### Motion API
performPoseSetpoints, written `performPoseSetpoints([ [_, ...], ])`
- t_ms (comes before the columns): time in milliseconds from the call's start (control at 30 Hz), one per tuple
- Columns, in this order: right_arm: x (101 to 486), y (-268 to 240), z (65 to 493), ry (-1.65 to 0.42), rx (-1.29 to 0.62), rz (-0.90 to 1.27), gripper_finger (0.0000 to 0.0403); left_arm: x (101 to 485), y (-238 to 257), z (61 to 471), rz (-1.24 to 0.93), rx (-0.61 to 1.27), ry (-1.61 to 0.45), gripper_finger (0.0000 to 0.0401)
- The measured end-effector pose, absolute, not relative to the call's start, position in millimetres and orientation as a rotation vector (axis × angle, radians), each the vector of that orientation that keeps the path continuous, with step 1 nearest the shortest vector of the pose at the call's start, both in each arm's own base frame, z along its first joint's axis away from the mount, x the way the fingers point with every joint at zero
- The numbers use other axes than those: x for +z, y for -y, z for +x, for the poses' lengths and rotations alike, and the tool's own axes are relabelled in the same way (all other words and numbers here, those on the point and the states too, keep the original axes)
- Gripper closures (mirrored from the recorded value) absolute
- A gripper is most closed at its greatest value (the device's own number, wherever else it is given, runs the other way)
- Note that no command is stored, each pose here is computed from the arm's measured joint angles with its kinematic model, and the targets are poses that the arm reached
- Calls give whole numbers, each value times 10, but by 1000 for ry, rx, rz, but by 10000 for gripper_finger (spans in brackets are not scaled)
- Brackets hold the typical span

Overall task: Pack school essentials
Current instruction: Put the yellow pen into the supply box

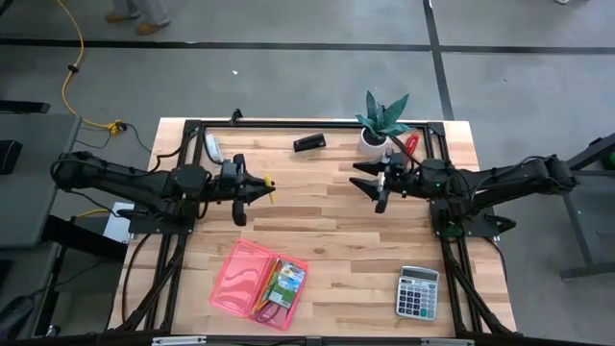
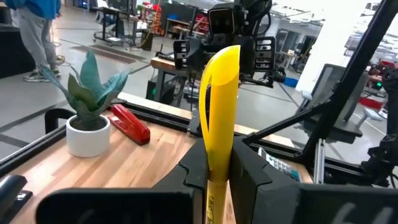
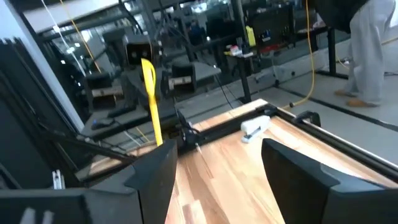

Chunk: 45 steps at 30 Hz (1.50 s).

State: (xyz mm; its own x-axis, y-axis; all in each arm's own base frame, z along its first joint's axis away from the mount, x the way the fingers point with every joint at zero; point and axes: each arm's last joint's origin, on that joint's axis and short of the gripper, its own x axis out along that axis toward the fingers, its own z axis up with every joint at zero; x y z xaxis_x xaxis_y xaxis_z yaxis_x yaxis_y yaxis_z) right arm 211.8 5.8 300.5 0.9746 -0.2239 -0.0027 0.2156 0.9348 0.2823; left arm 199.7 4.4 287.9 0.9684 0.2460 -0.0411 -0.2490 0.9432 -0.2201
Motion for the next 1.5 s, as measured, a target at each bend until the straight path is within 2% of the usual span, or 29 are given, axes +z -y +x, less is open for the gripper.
performPoseSetpoints([
  [367, 3032, -58, 2117, 53, -221, 287, 176, 2873, -38, 1998, -270, 246, -15, 381],
  [533, 3026, -58, 2117, 49, -221, 315, 176, 2686, 109, 2028, -477, 176, -184, 381],
  [700, 3012, -58, 2118, 33, -224, 312, 176, 2401, 518, 2079, -724, 164, -391, 381],
  [833, 2992, -58, 2118, 13, -227, 309, 176, 2135, 902, 2115, -952, 264, -466, 381],
  [1000, 2975, -58, 2117, -4, -230, 306, 176, 1796, 1211, 2143, -1129, 389, -517, 382],
  [1200, 2961, -56, 2117, -20, -233, 300, 176, 1697, 1332, 2311, -1274, 313, -505, 380],
  [1367, 2947, -56, 2116, -34, -236, 299, 176, 1602, 1341, 2384, -1283, 368, -664, 380],
  [1500, 2939, -56, 2115, -42, -237, 297, 176, 1575, 1367, 2464, -1296, 363, -706, 378],
])
